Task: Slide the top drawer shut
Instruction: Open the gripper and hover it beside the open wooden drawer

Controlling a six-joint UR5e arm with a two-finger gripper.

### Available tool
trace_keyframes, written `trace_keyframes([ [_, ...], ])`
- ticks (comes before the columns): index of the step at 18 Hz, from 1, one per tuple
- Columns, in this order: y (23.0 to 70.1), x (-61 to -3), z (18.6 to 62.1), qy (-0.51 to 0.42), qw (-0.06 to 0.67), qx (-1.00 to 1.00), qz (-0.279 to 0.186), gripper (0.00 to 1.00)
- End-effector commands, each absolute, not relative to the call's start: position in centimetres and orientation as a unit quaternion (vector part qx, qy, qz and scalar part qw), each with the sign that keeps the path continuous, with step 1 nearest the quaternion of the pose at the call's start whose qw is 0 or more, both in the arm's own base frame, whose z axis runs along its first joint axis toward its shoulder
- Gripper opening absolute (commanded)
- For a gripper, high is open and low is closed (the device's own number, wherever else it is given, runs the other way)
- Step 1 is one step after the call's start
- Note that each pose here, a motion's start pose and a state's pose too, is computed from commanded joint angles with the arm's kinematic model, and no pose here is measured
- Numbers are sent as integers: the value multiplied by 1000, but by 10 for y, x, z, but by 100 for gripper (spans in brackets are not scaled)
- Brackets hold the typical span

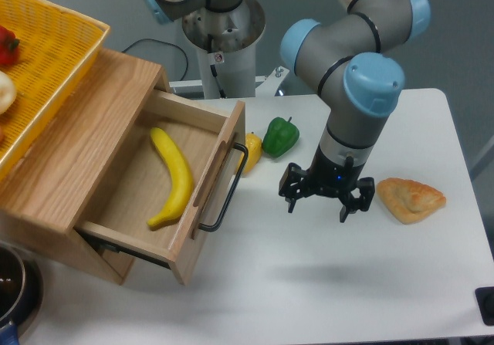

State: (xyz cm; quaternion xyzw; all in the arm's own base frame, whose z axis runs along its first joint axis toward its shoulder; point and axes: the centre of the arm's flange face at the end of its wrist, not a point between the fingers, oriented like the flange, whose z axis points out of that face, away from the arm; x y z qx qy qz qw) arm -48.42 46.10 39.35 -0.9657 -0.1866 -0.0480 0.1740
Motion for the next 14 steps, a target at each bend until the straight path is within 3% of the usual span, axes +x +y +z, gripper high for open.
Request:
trace_keyframes([
  [5, 459, -482, 407, -181, 205, -960, -60, 60],
  [14, 447, -483, 426, -139, 175, -975, -4, 34],
])
